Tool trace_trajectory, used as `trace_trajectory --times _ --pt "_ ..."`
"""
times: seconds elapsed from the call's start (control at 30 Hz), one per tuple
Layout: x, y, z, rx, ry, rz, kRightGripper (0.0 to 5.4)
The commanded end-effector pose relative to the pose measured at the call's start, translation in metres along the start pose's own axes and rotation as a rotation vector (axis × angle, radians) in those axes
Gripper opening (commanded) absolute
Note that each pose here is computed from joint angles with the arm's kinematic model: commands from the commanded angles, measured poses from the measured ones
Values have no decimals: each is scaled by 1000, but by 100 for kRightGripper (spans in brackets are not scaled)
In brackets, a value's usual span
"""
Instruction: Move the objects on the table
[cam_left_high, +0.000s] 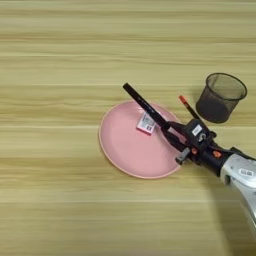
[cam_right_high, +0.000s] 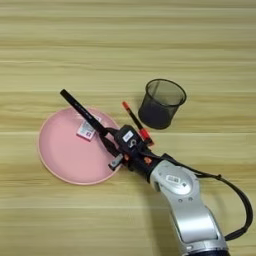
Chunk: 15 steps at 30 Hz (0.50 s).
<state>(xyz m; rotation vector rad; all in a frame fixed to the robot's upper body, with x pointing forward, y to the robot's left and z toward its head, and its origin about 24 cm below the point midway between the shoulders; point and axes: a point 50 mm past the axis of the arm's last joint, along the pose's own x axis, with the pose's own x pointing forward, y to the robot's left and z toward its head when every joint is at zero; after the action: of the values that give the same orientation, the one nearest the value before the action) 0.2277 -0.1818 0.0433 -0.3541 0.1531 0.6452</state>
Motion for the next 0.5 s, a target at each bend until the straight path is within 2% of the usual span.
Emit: trace_trajectory --times 0.03,0.3,0.5 --pt "1 -19 31 -91 -117 -58 100" --pt "-4 -31 37 -114 -129 -102 100" --pt "-11 -47 41 -138 -132 -164 100"
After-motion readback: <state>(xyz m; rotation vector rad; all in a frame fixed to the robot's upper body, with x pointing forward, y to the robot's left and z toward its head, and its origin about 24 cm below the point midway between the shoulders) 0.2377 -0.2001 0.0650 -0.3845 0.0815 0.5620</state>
